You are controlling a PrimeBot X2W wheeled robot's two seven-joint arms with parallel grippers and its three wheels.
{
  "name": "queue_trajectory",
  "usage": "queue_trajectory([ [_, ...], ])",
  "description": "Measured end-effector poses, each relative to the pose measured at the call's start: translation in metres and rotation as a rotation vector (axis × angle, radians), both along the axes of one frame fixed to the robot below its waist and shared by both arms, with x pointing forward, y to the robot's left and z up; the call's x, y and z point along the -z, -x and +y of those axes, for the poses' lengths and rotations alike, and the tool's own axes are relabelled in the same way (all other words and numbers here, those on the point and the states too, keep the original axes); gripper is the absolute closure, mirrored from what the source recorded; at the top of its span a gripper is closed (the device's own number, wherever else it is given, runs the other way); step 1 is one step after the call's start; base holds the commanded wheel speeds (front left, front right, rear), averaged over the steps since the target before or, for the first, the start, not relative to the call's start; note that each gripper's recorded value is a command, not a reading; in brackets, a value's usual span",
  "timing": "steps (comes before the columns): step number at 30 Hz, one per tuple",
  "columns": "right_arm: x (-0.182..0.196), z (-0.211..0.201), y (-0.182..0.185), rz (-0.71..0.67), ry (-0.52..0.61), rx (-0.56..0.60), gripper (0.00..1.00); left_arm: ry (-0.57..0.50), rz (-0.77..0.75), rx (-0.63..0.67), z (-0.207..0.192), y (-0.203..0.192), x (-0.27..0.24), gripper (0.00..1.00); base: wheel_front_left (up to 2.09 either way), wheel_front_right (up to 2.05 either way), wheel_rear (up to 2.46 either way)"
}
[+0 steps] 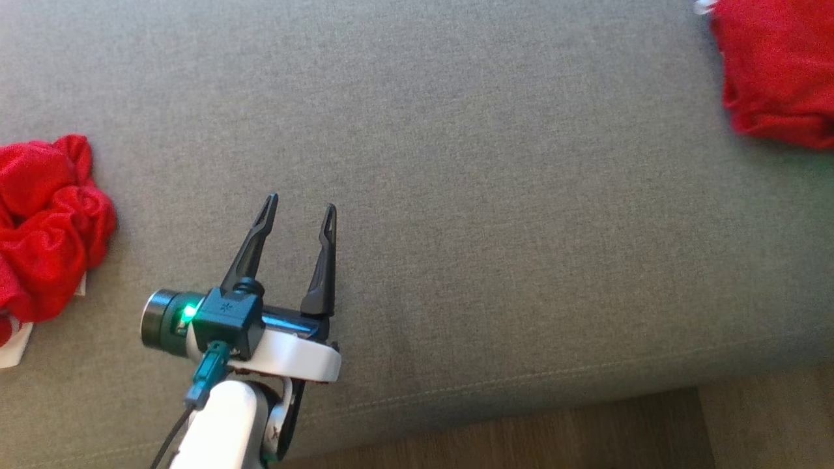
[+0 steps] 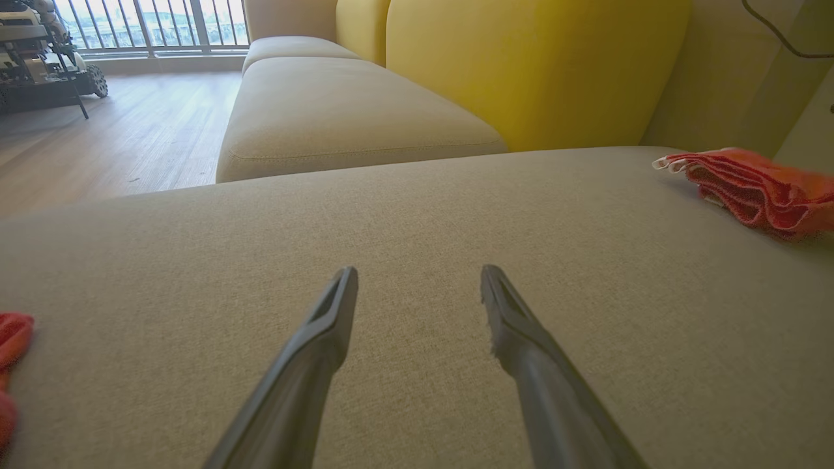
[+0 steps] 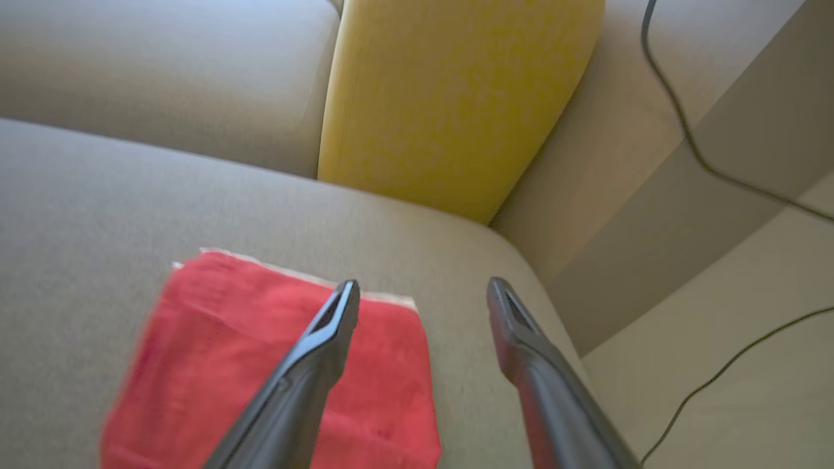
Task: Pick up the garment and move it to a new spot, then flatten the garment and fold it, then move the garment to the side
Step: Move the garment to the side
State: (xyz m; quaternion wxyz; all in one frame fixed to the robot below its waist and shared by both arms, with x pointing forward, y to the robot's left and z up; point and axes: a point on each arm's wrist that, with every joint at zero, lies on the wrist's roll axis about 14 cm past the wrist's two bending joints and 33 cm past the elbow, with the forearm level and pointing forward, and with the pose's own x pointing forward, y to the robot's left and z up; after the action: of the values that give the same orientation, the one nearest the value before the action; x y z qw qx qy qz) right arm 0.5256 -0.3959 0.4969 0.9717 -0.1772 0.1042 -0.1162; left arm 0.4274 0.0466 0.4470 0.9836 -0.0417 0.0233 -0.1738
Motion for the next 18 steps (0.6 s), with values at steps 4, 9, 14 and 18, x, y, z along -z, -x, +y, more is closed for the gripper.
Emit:
queue_trajectory([
  [4, -0.034, 0.024, -0.012, -0.120, 0.034, -0.052, 0.00, -0.004, -0.018, -0.005, 0.002, 0.002, -0.008, 0.00, 0.00, 0.00, 0.00],
  [9, -0.037, 0.103, -0.006, -0.213, -0.037, -0.184, 0.00, -0.010, -0.048, -0.027, 0.006, 0.009, -0.021, 0.00, 0.00, 0.00, 0.00],
  [14, -0.009, 0.171, 0.025, -0.184, -0.144, -0.300, 0.00, -0.015, -0.045, -0.069, 0.018, 0.026, -0.027, 0.00, 0.00, 0.00, 0.00],
  [18, -0.012, 0.208, 0.041, -0.210, -0.210, -0.369, 0.00, -0.009, -0.076, -0.116, 0.030, 0.034, -0.041, 0.00, 0.00, 0.00, 0.00],
])
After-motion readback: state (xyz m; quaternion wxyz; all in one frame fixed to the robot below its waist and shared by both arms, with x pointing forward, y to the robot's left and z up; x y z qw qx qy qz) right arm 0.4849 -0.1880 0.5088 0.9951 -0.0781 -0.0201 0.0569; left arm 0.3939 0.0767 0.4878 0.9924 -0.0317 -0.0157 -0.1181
